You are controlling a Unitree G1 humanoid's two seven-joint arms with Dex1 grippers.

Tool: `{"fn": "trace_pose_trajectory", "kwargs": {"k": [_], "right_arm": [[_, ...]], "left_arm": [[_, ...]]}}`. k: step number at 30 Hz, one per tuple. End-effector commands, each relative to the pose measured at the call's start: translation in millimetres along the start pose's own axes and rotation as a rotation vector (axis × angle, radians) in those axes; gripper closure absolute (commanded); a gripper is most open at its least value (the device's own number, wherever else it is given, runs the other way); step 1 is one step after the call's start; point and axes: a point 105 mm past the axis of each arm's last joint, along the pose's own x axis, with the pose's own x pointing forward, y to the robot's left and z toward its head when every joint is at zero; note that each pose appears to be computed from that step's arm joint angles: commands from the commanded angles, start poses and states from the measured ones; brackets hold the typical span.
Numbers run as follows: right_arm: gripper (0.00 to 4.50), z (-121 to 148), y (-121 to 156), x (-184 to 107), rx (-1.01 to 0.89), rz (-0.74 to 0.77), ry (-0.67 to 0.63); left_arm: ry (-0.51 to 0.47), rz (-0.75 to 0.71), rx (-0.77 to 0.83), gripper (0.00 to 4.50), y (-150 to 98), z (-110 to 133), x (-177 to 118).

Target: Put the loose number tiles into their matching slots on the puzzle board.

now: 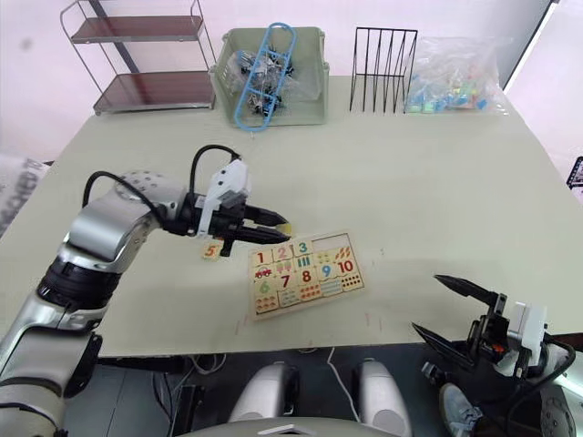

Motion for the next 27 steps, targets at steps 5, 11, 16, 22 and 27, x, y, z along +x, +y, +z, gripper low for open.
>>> {"fn": "trace_pose_trajectory", "kwargs": {"k": [5,11,16,22,27], "right_arm": [[0.0,13.8,0.6,0.6,-0.057,-0.018,-0.033],[0.0,14.3,0.3,5.3,-0.059,-0.018,-0.041],[0.0,11.9,0.8,10.5,-0.053,-0.007,-0.048],[0.0,11.2,0.8,15.0,-0.052,-0.001,-0.057],[0.0,9.7,1.1,17.3,-0.049,0.002,-0.062]], "left_arm": [[0.042,-0.033,0.056,3.53,-0.1,10.2,20.3],[0.122,-0.097,0.038,3.53,-7.7,14.2,30.5],[0.24,-0.082,0.05,3.53,-2.4,8.3,39.2],[0.308,-0.057,0.101,3.53,1.0,12.9,49.9],[0.394,-0.035,0.082,3.53,5.4,6.2,56.0]]}}
